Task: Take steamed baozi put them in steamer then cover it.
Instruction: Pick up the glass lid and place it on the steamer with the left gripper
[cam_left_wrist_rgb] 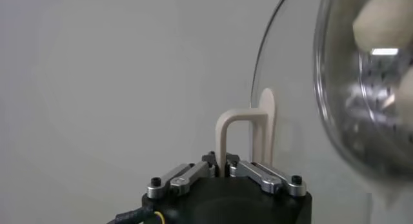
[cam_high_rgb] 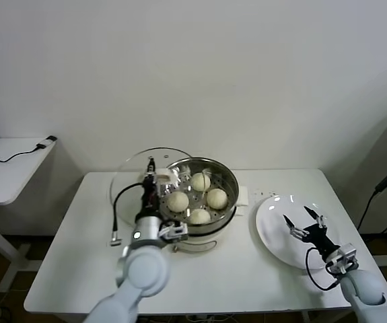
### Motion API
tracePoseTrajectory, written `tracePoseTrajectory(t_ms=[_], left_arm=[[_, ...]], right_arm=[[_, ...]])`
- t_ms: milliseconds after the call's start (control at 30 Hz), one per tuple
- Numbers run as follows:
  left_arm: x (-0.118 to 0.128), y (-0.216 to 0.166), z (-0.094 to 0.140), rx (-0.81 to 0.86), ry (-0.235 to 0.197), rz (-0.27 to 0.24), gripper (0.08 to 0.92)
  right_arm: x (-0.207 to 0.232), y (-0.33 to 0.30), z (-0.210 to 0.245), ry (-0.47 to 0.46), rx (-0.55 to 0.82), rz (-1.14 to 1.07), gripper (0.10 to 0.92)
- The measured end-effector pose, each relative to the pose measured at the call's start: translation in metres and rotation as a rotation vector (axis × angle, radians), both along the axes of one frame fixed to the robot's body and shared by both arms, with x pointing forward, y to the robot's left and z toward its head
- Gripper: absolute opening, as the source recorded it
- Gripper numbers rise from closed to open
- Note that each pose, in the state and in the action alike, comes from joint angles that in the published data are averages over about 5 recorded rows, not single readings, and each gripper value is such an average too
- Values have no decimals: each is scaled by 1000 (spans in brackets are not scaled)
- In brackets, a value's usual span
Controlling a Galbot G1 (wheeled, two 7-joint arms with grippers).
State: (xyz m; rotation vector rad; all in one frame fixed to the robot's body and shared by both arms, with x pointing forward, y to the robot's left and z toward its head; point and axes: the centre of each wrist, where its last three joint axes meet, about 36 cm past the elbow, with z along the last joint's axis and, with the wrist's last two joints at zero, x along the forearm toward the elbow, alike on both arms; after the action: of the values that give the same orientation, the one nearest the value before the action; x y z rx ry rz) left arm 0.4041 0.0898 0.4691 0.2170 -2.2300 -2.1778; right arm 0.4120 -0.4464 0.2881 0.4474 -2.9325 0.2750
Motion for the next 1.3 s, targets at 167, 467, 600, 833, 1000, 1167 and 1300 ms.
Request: tracePoseTrajectory(t_ms=[167,467,600,833,1000,1167,1300], left_arm=[[14,-33,-4,-16,14,-16,154],[30,-73,-20,-9,58,-42,154],[37,-80,-26,1,70,-39,154],[46,-87,-29,5,81,-42,154],[51,-91,-32,5,96,-44,154],[56,-90,-38,8,113,-38,154],[58,-89,-42,7,124,-33,154]], right_arm=[[0,-4,1,-4,-6,-3,823],[0,-8,2,-8,-10,-4,823],[0,-9,3,-8,-13,-4,823],[-1,-9,1,-3,-18,1,823],[-2,-9,0,-3,-22,2,823],[-3,-11,0,-3,-25,1,823],[-4,-12,-1,-2,-25,1,823]])
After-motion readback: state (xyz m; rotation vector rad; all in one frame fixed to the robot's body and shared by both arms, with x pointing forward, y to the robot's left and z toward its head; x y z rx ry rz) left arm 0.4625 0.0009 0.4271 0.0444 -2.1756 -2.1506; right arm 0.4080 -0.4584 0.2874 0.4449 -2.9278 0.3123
